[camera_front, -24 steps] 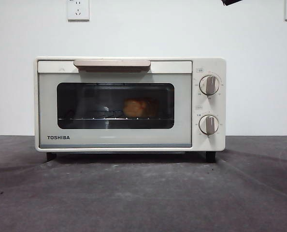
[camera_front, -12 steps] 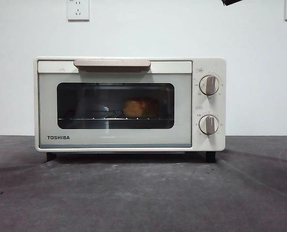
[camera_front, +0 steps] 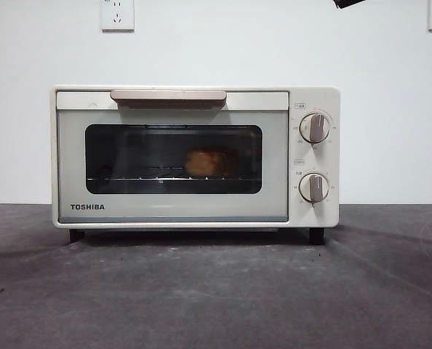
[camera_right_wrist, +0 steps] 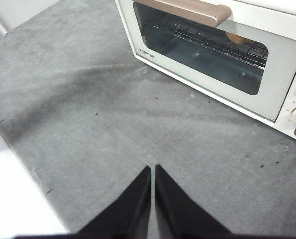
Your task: The left arm flap open the oven, the right arm pick bread and place it into oven, the left arm flap close the oven
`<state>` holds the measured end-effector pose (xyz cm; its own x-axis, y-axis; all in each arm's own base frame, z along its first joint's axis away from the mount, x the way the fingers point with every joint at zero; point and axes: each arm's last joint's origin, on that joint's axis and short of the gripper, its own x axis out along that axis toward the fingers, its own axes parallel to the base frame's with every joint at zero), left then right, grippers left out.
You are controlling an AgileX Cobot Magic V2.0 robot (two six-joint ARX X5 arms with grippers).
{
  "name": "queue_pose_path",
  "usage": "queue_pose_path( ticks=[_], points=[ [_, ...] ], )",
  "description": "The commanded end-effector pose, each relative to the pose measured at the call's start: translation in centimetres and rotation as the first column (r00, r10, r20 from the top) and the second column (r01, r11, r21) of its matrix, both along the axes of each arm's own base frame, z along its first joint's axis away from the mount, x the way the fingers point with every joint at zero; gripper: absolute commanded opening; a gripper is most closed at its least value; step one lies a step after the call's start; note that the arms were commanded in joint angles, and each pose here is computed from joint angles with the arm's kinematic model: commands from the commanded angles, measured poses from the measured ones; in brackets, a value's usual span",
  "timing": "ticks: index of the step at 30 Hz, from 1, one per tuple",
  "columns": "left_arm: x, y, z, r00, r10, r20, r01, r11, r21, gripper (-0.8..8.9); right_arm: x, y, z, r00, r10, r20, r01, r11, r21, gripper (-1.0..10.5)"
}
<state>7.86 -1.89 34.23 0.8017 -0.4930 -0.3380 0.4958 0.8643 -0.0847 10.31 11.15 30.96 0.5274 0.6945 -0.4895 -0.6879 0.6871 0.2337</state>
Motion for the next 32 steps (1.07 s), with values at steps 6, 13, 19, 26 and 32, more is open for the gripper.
queue_pose_path(
  ticks=[6,13,19,26,32],
  points=[
    [-1.2,1.1,0.3,0.833,0.245,0.497,-0.277,0.961,-0.010,0.19,0.0,0.2,0.3,1.000,0.004,0.006,-0.004,1.000,0.011,0.1],
    [-1.0,1.6,-5.0,0.801,0.365,0.475,-0.408,0.913,-0.014,0.20,0.0,0.2,0.3,1.000,0.004,0.006,-0.004,1.000,0.011,0.1],
    [-0.1,1.7,-10.1,0.832,0.375,0.410,-0.418,0.908,0.018,0.19,0.0,0.2,0.3,1.000,0.004,0.006,-0.004,1.000,0.011,0.1],
    [0.7,1.7,-14.8,0.856,0.377,0.355,-0.417,0.908,0.041,0.19,0.0,0.2,0.3,1.000,0.004,0.006,-0.004,1.000,0.011,0.1],
    [1.2,1.7,-16.8,0.875,0.377,0.303,-0.414,0.908,0.066,0.19,0.0,0.2,0.3,1.000,0.004,0.007,-0.004,1.000,0.012,0.1]
  ],
)
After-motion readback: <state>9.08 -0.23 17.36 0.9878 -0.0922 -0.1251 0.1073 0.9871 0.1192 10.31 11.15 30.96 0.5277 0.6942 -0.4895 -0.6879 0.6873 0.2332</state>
